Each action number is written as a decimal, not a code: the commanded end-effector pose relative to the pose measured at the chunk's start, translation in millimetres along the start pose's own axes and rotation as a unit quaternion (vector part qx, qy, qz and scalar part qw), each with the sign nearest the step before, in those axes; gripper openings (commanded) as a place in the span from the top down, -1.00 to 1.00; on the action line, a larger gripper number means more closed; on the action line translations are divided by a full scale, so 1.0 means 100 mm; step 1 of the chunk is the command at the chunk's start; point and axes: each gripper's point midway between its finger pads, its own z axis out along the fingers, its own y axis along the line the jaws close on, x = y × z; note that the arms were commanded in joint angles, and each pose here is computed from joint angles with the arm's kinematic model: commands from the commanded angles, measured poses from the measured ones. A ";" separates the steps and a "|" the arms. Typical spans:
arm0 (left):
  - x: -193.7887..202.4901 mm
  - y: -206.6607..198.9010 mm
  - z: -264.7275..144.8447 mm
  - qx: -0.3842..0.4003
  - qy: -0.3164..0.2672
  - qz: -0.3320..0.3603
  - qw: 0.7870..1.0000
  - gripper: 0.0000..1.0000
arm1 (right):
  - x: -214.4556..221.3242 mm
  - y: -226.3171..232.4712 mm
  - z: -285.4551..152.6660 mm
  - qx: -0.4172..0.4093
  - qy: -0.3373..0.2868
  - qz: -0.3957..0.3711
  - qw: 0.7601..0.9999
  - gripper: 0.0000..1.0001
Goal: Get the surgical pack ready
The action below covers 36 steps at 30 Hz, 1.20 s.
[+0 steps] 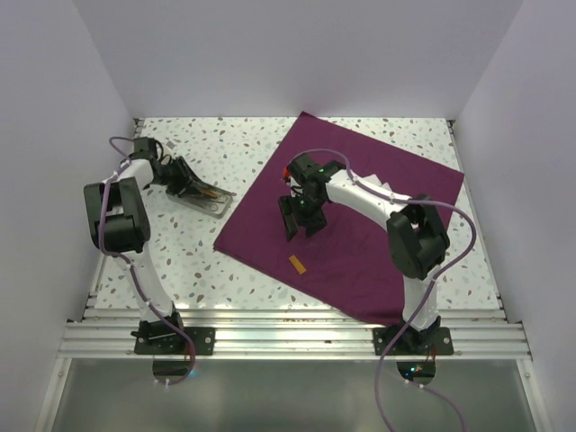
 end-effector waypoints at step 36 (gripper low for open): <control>1.03 -0.67 -0.72 -0.006 -0.018 0.084 0.996 -0.25 | 0.61 0.04 0.51 0.097 0.082 -0.060 0.990 0.05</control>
